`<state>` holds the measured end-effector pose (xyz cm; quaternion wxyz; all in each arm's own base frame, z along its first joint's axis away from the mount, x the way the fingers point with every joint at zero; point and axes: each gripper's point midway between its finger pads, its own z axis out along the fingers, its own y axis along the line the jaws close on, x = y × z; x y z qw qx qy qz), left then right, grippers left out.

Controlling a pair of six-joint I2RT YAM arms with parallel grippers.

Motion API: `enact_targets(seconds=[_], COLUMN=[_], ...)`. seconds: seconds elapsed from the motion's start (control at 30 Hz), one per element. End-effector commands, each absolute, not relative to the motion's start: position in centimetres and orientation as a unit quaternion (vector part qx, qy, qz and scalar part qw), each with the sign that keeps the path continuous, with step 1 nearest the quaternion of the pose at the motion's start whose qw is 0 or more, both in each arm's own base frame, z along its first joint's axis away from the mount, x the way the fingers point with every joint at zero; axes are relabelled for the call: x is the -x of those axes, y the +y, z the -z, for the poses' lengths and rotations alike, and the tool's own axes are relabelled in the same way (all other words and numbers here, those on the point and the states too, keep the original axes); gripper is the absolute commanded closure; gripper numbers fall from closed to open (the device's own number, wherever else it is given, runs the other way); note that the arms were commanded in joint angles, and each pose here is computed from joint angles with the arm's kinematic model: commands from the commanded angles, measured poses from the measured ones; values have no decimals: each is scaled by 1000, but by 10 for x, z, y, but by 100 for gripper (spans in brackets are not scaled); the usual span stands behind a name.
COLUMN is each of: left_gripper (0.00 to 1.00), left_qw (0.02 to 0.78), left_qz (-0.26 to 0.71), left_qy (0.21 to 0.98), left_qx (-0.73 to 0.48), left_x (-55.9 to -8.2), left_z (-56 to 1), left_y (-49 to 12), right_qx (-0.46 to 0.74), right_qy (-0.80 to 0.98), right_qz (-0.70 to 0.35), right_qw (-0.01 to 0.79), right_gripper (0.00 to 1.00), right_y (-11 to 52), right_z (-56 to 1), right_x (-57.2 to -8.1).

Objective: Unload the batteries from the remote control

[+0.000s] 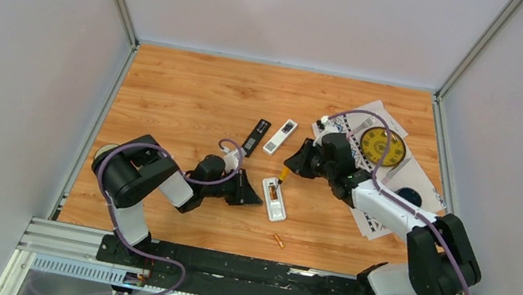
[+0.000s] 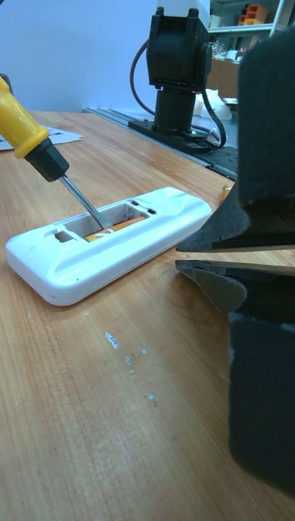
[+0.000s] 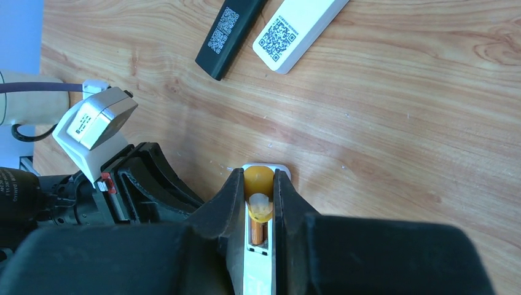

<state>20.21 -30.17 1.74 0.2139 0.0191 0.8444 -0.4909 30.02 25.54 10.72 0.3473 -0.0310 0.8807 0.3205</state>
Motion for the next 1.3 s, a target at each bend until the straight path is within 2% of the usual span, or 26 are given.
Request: enact_targets(seconds=[0.0, 0.2, 0.63, 1.27], left_gripper=[83, 86, 89, 90], left_qw=[204, 210, 212, 209], left_qz=[468, 459, 440, 427], left_qy=[860, 863, 872, 880], left_qx=[-8, 11, 31, 21], left_x=[-201, -211, -220, -223], left_z=[1, 4, 15, 18], left_y=[-298, -299, -298, -298], right_qx=[19, -6, -45, 34], right_qy=[867, 854, 846, 877], right_qz=[-367, -418, -454, -301], right_qw=[337, 310, 276, 373], right_gripper=[100, 100, 100, 100], right_y=[267, 275, 271, 229], right_z=[-110, -107, -96, -125], right_x=[-293, -285, -279, -285])
